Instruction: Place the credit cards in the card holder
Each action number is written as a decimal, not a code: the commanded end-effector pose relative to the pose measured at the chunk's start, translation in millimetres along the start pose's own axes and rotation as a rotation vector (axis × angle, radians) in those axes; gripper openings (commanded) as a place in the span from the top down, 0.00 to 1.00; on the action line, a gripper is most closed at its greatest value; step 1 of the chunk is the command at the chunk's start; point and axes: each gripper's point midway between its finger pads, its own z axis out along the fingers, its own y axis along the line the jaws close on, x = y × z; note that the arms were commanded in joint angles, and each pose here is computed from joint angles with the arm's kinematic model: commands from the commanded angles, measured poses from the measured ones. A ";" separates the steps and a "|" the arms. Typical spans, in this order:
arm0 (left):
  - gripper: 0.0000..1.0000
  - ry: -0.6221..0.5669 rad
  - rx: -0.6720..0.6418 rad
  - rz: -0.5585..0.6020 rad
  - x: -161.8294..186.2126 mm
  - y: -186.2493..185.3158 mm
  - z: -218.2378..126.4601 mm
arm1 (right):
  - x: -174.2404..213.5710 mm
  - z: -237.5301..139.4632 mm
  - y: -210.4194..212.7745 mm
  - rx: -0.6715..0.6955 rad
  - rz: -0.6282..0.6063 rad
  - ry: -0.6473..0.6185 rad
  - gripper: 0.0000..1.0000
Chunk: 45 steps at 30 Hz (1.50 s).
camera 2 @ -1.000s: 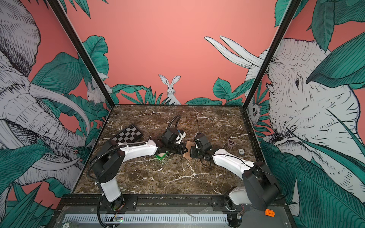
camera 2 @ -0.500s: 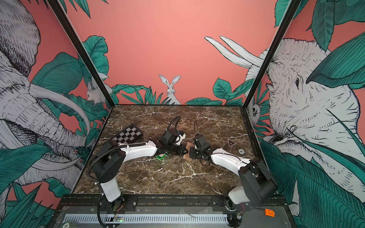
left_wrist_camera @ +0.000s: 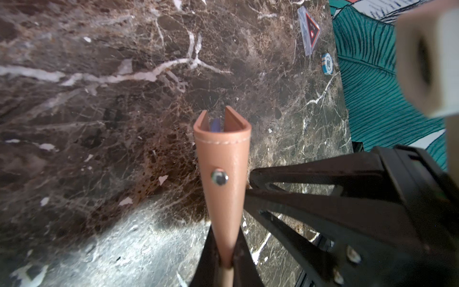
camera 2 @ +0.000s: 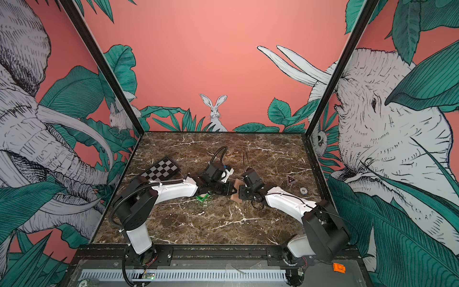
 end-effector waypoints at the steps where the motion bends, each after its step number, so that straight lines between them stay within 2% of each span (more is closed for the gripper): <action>1: 0.92 -0.004 0.048 0.025 -5.1 -18.1 -6.6 | -11.9 -2.8 1.0 0.019 -0.009 -0.036 0.82; 11: 0.92 -0.001 0.052 0.025 -4.6 -19.1 -5.5 | -18.4 1.3 9.3 0.002 -0.017 -0.053 0.86; 23: 0.92 0.001 0.042 0.022 -1.7 -17.0 -5.2 | -17.5 -3.6 -3.7 0.062 -0.008 -0.074 0.99; 45: 0.92 -0.006 -0.012 -0.005 6.8 -1.9 -7.5 | -10.3 -8.2 -11.0 0.074 0.012 -0.089 1.00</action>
